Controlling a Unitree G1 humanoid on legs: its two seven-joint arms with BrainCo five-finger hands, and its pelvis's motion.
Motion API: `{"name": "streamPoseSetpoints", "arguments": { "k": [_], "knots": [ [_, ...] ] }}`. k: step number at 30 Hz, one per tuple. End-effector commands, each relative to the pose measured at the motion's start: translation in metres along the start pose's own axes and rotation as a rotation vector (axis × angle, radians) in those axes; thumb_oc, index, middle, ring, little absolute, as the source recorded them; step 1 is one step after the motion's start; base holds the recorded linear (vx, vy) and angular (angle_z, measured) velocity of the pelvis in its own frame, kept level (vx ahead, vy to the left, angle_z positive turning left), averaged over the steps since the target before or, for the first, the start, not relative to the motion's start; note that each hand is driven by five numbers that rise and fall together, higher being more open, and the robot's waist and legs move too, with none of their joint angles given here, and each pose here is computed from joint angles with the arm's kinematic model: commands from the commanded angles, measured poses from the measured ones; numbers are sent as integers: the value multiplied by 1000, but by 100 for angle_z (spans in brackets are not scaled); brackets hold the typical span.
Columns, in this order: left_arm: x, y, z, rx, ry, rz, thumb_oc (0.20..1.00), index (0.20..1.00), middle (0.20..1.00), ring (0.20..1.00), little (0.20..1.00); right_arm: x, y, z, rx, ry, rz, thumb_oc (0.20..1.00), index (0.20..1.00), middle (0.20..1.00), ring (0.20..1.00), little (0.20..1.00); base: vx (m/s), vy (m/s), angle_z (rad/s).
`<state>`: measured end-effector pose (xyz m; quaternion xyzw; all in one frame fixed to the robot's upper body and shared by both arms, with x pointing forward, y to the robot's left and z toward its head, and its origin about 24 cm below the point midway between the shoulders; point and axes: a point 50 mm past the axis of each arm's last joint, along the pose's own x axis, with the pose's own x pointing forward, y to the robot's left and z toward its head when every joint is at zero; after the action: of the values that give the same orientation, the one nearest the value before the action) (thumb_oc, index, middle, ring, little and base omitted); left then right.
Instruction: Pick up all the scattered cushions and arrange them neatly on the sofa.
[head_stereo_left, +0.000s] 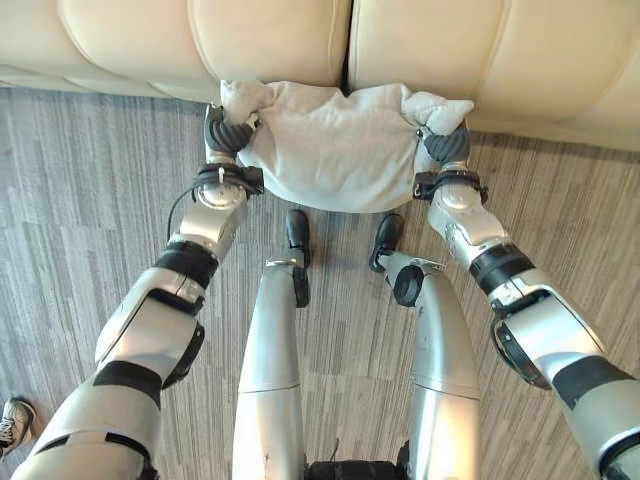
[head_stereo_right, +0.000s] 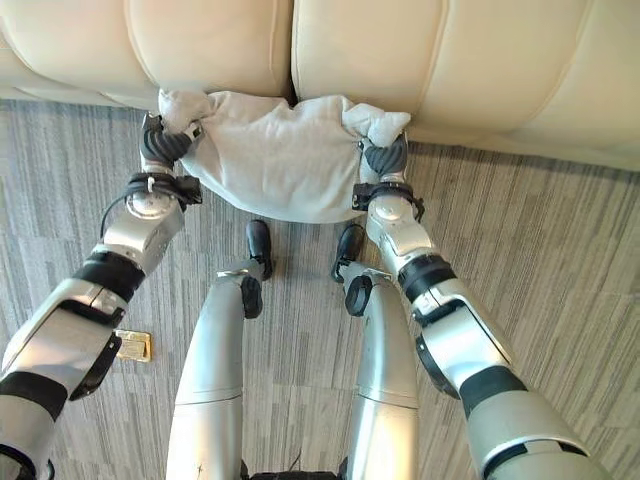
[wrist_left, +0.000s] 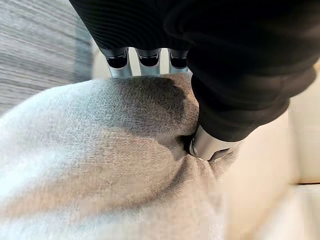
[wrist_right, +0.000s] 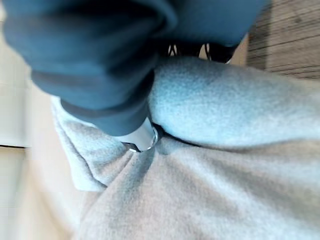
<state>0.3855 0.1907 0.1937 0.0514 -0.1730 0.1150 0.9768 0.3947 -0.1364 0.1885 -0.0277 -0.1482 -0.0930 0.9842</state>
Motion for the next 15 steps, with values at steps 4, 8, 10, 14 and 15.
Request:
{"name": "streamPoseSetpoints", "arguments": {
  "k": [4, 8, 10, 14, 15],
  "knots": [
    [-54, -28, -15, -49, -94, -198, 200, 200, 200, 200, 200, -50, 24, 5, 71, -192, 251, 200, 200, 200, 200, 200, 33, 1, -1],
    [-97, -19, -40, -47, -22, -268, 200, 200, 200, 200, 200, -91, 0, -24, 78, -134, 308, 200, 200, 200, 200, 200, 132, 6, -7],
    [-115, -11, -47, -41, -1, -285, 200, 200, 200, 200, 200, -109, -16, -34, 67, -108, 320, 200, 200, 200, 200, 200, 131, 27, -6],
    [-143, 15, -59, -8, 50, -278, 200, 200, 200, 200, 200, -139, -48, -48, 18, -51, 338, 200, 200, 200, 200, 200, 210, 27, 3],
    [-154, 24, -61, -8, 69, -277, 200, 200, 200, 200, 200, -148, -57, -52, -12, -23, 359, 200, 200, 200, 200, 200, 214, 33, -4]
  ]
}}
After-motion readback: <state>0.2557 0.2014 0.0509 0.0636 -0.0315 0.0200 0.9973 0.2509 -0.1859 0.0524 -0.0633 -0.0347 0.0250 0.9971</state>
